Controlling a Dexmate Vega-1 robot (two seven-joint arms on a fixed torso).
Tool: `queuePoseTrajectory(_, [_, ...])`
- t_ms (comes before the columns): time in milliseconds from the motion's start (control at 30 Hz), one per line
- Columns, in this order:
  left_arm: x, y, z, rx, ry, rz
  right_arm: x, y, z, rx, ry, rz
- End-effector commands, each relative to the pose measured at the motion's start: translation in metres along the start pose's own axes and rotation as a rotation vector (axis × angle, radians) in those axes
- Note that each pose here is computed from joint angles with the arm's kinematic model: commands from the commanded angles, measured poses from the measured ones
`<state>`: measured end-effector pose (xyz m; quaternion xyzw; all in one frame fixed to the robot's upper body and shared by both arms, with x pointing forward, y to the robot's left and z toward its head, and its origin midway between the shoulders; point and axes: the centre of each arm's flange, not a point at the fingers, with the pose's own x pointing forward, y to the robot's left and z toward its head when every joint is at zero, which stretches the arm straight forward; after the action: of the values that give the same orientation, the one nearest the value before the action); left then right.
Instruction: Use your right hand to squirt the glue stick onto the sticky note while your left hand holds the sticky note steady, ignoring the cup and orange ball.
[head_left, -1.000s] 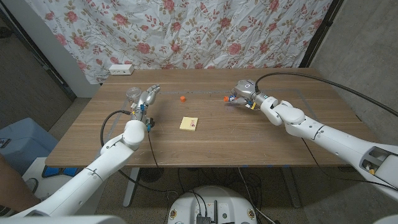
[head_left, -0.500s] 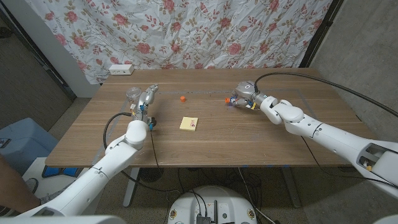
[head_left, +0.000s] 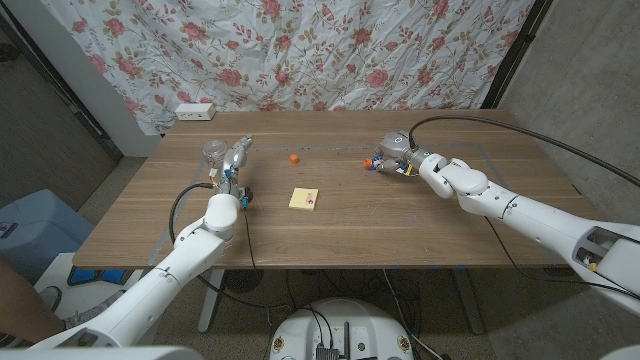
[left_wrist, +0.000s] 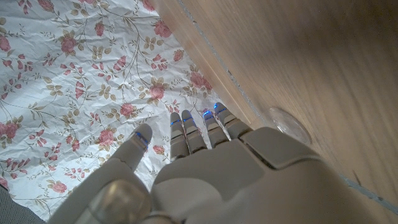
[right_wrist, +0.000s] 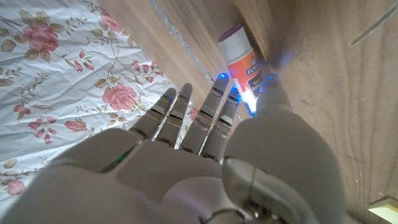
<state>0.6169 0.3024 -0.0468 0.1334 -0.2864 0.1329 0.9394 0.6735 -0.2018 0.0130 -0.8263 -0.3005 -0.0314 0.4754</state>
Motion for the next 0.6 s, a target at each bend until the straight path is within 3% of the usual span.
queuePoseTrajectory(33, [0.003, -0.001, -0.004, -0.022, 0.006, 0.02, 0.001, 0.0, -0.003, -0.012, 0.003, 0.021])
queuePoseTrajectory(600, [0.008, 0.001, -0.008, -0.032, 0.016, 0.019, 0.008, -0.011, -0.004, 0.007, -0.017, 0.067])
